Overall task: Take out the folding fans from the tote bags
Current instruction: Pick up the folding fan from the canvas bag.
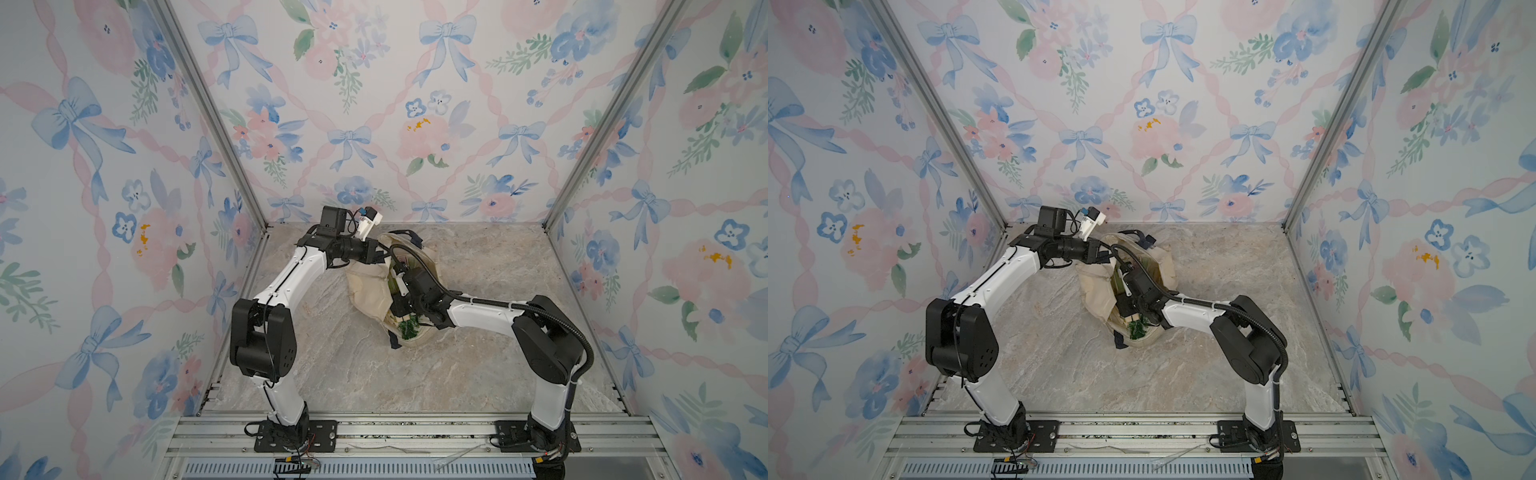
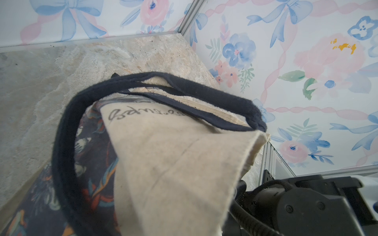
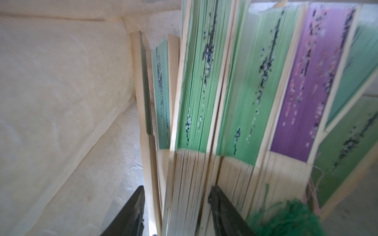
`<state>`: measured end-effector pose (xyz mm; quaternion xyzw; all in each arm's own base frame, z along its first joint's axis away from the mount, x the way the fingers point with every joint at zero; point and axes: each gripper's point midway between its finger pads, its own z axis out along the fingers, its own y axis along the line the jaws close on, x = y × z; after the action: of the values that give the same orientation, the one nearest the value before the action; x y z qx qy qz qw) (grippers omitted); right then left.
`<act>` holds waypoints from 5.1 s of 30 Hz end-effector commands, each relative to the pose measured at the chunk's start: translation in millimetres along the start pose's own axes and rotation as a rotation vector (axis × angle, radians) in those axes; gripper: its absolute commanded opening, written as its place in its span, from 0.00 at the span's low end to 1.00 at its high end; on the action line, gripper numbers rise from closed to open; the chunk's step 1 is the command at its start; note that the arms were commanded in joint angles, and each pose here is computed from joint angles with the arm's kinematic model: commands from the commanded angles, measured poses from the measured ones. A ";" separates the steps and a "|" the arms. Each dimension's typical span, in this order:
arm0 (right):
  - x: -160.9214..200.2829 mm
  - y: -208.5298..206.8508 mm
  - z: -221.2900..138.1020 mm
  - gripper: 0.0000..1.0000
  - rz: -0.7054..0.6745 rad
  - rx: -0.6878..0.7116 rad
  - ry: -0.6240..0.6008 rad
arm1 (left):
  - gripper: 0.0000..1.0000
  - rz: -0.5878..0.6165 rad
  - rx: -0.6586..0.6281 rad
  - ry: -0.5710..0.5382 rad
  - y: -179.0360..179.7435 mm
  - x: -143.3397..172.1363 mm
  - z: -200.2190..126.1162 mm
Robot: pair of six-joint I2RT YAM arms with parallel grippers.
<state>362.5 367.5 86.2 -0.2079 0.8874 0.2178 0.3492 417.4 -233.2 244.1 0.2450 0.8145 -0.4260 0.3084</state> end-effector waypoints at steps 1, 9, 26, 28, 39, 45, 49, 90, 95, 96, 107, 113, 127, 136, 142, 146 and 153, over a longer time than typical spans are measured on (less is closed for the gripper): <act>3.1 4.0 -2.9 0.49 0.012 -0.009 0.009 | 0.00 0.015 0.020 -0.009 -5.5 -8.0 0.2; 6.5 6.0 1.8 0.46 0.021 -0.023 0.013 | 0.00 0.010 0.017 -0.006 -3.9 -7.2 1.0; -6.0 14.0 -24.7 0.46 0.013 -0.054 -0.031 | 0.00 0.007 0.016 -0.003 -4.0 -7.1 1.8; -1.8 16.1 -20.2 0.46 0.024 -0.073 -0.016 | 0.00 0.006 0.014 -0.003 -3.8 -7.3 1.6; 7.8 14.9 -5.2 0.46 0.080 -0.104 0.041 | 0.00 0.007 0.015 0.000 -5.3 -6.9 1.4; 5.3 12.6 -10.1 0.46 0.080 -0.100 0.021 | 0.00 0.005 0.014 0.001 -3.8 -6.5 2.2; 1.6 10.6 -15.0 0.46 0.078 -0.091 0.003 | 0.00 0.002 0.014 0.003 -3.2 -6.3 3.2; 15.3 -3.7 -2.7 0.47 0.110 -0.062 0.029 | 0.00 0.008 0.017 0.013 -10.3 -5.9 3.6; 16.9 -5.7 -1.7 0.47 0.104 -0.054 0.034 | 0.00 0.008 0.016 0.015 -9.7 -5.0 4.1; 17.6 -6.0 -1.1 0.47 0.104 -0.054 0.036 | 0.00 0.007 0.015 0.016 -9.1 -4.5 4.4; 16.7 -2.0 7.5 0.47 0.109 -0.082 0.042 | 0.00 0.013 0.020 0.019 -12.7 -4.2 5.8; 10.4 -4.3 11.4 0.47 0.117 -0.081 0.024 | 0.00 0.017 0.022 0.021 -14.4 -3.6 5.9; 1.3 -22.1 15.4 0.48 0.213 -0.134 -0.016 | 0.00 0.012 0.016 0.029 -11.7 -1.3 7.5; 5.0 -21.5 14.9 0.45 0.216 -0.144 -0.018 | 0.00 0.006 0.009 0.030 -9.5 -0.9 7.9; 10.2 -25.3 19.8 0.41 0.221 -0.120 0.002 | 0.00 0.011 0.010 0.028 -11.9 -1.7 7.2; 10.1 -25.8 18.2 0.35 0.216 -0.117 -0.002 | 0.00 0.009 0.007 0.030 -11.0 -1.0 7.1; 1.9 -16.2 9.0 0.19 0.191 -0.172 -0.039 | 0.00 0.013 0.009 0.029 -12.0 -1.6 7.1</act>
<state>376.5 359.2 70.1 -0.1398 0.8820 0.3190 0.3173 410.8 -241.5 237.7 0.2453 0.8240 -0.4225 0.2869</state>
